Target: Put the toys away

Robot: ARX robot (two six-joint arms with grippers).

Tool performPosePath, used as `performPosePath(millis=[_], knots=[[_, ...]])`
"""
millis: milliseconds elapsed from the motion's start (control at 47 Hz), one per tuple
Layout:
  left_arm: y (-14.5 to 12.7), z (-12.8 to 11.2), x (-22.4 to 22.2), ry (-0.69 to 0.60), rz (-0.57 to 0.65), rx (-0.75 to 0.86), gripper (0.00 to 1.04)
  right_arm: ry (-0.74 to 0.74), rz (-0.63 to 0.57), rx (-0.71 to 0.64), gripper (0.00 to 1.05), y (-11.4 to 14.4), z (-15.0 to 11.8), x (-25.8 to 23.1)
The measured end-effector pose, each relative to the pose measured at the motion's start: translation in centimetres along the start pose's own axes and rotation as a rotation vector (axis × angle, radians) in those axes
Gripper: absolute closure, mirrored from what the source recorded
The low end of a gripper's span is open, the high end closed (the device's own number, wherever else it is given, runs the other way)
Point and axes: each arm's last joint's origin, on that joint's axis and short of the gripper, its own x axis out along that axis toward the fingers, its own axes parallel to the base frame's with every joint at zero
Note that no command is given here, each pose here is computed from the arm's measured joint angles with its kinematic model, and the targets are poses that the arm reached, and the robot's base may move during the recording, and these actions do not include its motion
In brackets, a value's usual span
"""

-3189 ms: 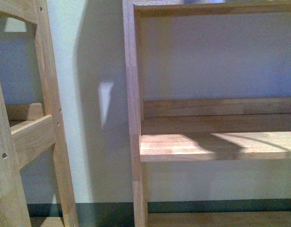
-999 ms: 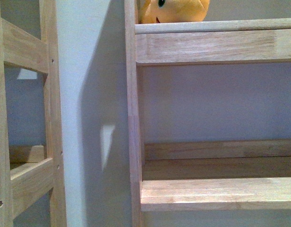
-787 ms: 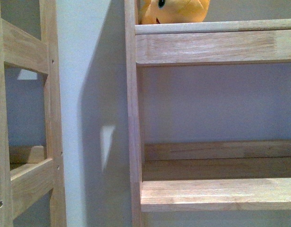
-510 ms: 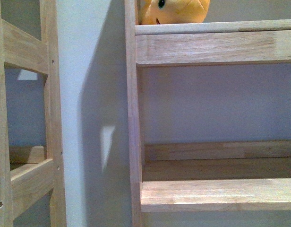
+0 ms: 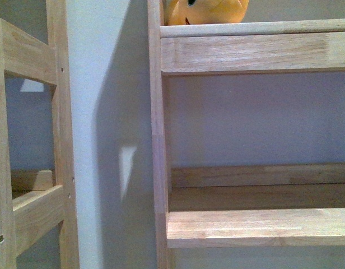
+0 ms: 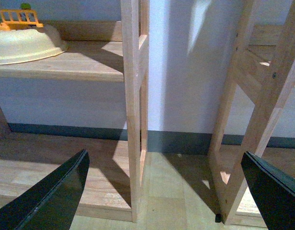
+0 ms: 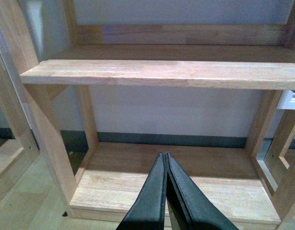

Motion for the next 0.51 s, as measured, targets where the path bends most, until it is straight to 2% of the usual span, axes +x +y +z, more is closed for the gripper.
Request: performPosePath(millis=[170,298,510], knots=[[0.00,0.00,0.00,0.000,0.000,0.000,0.06,0.000,0.000,0.000,1.01,0.00,0.00,0.00],[0.00,0.00,0.00,0.000,0.000,0.000,0.06,0.000,0.000,-0.001,0.74,0.00,0.00,0.00],[0.00,0.00,0.00,0.000,0.000,0.000,0.06,0.000,0.000,-0.001,0.35,0.00,0.00,0.00]])
